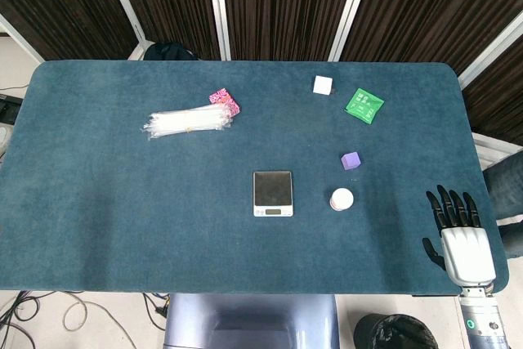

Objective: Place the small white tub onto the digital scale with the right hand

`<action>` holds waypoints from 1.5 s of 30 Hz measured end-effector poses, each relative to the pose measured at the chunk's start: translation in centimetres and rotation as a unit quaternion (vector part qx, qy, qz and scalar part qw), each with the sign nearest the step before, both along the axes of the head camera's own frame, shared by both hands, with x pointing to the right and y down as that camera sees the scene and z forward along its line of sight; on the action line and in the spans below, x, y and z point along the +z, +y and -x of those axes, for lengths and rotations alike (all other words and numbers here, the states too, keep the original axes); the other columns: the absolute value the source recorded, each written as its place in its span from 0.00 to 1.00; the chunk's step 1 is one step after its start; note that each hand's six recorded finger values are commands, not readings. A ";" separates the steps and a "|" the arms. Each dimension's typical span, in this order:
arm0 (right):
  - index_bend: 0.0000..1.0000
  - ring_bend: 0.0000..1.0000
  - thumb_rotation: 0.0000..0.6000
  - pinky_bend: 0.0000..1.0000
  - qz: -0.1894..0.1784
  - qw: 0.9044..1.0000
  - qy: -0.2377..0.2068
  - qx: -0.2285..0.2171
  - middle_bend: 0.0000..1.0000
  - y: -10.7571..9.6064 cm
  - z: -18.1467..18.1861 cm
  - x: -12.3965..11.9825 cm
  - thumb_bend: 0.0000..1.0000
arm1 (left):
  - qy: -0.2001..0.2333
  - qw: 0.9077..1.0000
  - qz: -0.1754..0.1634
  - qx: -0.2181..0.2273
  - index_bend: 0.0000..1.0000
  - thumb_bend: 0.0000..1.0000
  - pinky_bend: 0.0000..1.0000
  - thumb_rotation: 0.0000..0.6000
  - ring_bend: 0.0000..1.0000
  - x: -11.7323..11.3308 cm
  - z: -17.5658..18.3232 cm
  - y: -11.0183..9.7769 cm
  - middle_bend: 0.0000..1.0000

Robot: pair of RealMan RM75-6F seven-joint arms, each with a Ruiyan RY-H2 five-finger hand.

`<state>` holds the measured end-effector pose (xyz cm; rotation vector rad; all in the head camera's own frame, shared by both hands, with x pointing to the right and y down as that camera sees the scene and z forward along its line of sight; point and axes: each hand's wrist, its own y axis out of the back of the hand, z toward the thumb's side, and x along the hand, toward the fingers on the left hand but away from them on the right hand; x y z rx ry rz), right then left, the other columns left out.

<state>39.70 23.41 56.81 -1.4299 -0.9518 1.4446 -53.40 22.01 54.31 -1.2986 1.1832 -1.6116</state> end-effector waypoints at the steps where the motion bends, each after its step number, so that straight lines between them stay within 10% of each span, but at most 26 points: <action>1: 0.00 0.03 1.00 0.00 0.000 1.000 0.001 -0.001 0.00 0.0 0.0 0.0 0.37 | -0.001 1.000 0.000 -0.001 0.03 0.69 0.00 1.00 0.00 0.0 0.0 0.0 0.00; 29: 0.00 0.04 1.00 0.00 0.058 0.996 -0.062 -0.012 0.03 0.3 0.9 0.8 0.37 | -0.010 1.000 0.001 0.001 0.03 0.69 0.00 1.00 0.00 -0.2 -0.1 0.2 0.00; 45: 0.00 0.11 1.00 0.00 0.134 0.980 -0.089 -0.116 0.08 -6.7 8.4 4.0 0.37 | -0.015 1.000 0.006 0.001 0.03 0.69 0.00 1.00 0.00 0.1 -0.1 0.2 0.00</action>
